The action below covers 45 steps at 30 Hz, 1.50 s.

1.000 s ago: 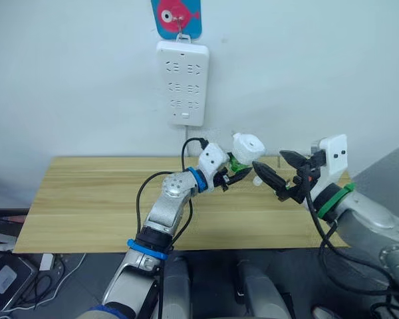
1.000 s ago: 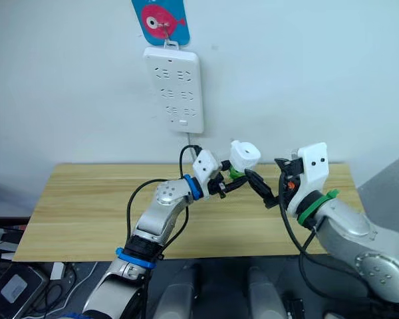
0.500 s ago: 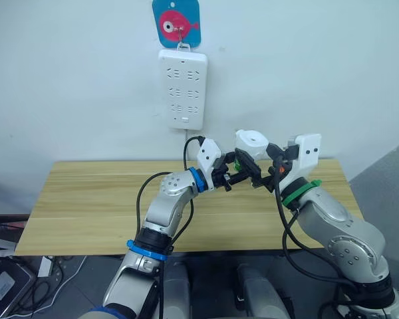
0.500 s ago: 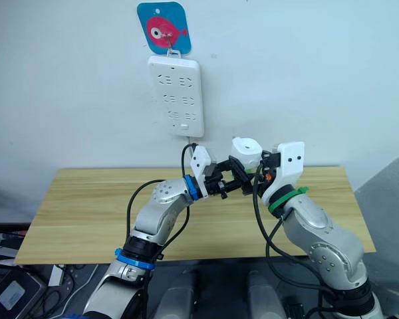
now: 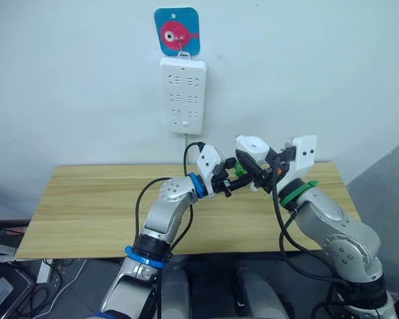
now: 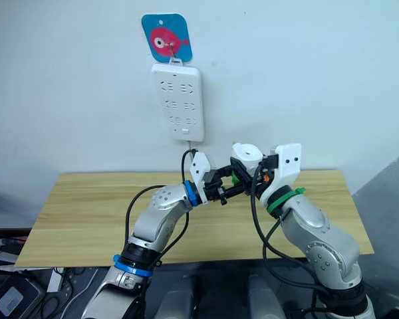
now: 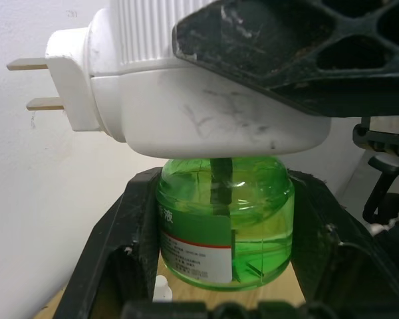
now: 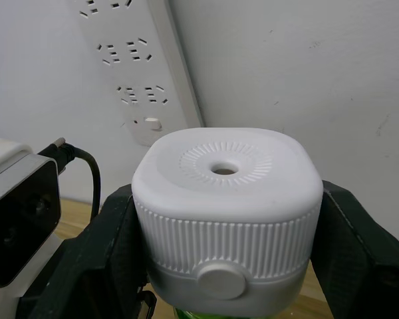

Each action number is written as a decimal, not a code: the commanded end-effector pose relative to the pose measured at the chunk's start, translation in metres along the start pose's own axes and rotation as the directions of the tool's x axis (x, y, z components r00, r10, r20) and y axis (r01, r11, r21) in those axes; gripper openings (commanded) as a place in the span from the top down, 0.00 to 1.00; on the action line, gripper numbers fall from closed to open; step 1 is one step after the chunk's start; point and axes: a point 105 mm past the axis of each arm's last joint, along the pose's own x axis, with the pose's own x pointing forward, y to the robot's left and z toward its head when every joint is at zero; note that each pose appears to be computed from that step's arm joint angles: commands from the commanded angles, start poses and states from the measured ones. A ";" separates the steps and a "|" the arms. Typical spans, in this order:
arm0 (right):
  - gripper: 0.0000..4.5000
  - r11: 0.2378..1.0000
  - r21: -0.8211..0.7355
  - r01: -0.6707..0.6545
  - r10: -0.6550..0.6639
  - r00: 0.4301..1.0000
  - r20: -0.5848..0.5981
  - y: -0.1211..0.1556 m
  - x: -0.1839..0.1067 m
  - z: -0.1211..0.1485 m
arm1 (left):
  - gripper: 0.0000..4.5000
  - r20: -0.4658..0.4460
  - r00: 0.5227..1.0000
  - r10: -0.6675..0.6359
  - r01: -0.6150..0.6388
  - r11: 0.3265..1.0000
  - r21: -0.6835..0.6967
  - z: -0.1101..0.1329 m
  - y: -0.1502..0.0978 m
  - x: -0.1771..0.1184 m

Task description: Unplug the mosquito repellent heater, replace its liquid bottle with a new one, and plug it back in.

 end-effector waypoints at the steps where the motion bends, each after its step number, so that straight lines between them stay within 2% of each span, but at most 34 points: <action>1: 0.34 0.998 -0.051 0.021 -0.017 0.997 0.075 -0.003 -0.003 0.017 | 0.20 0.055 0.998 0.008 -0.010 1.000 0.029 0.017 0.003 -0.014; 4: 0.34 0.993 -0.110 0.033 -0.025 0.997 0.074 -0.010 -0.001 0.015 | 0.00 0.063 0.992 0.110 -0.113 0.993 0.045 0.019 0.018 -0.039; 6: 0.34 0.991 -0.131 0.041 -0.031 0.997 0.075 -0.014 0.001 0.012 | 0.00 0.068 0.980 0.186 -0.191 0.979 0.077 0.022 0.029 -0.058; 10: 0.34 0.988 -0.136 0.074 -0.062 0.994 0.091 -0.024 0.005 0.010 | 0.00 0.098 0.932 0.348 -0.362 0.903 0.233 0.044 0.061 -0.091; 14: 0.34 0.989 -0.132 0.066 -0.052 0.993 0.105 -0.025 0.011 0.012 | 0.00 0.178 0.888 0.424 -0.460 0.820 0.341 0.076 0.093 -0.096; 19: 0.34 0.989 -0.138 0.054 -0.040 0.994 0.102 -0.024 0.015 0.011 | 0.00 0.158 0.879 0.450 -0.472 0.773 0.423 0.078 0.118 -0.081; 25: 0.34 0.986 -0.146 0.078 -0.063 0.992 0.106 -0.027 0.012 0.013 | 0.00 0.192 0.852 0.487 -0.520 0.743 0.421 0.082 0.136 -0.078; 30: 0.34 0.985 -0.147 0.090 -0.075 0.992 0.104 -0.027 0.009 0.014 | 0.00 0.141 0.876 0.462 -0.480 0.802 0.355 0.067 0.136 -0.071; 34: 0.34 0.985 -0.147 0.086 -0.072 0.992 0.101 -0.026 0.008 0.014 | 0.00 0.099 0.914 0.394 -0.405 0.861 0.309 0.060 0.129 -0.062; 45: 0.34 0.986 -0.151 0.069 -0.056 0.994 0.090 -0.021 0.008 0.015 | 0.00 0.081 0.960 0.269 -0.280 0.935 0.217 0.067 0.126 -0.042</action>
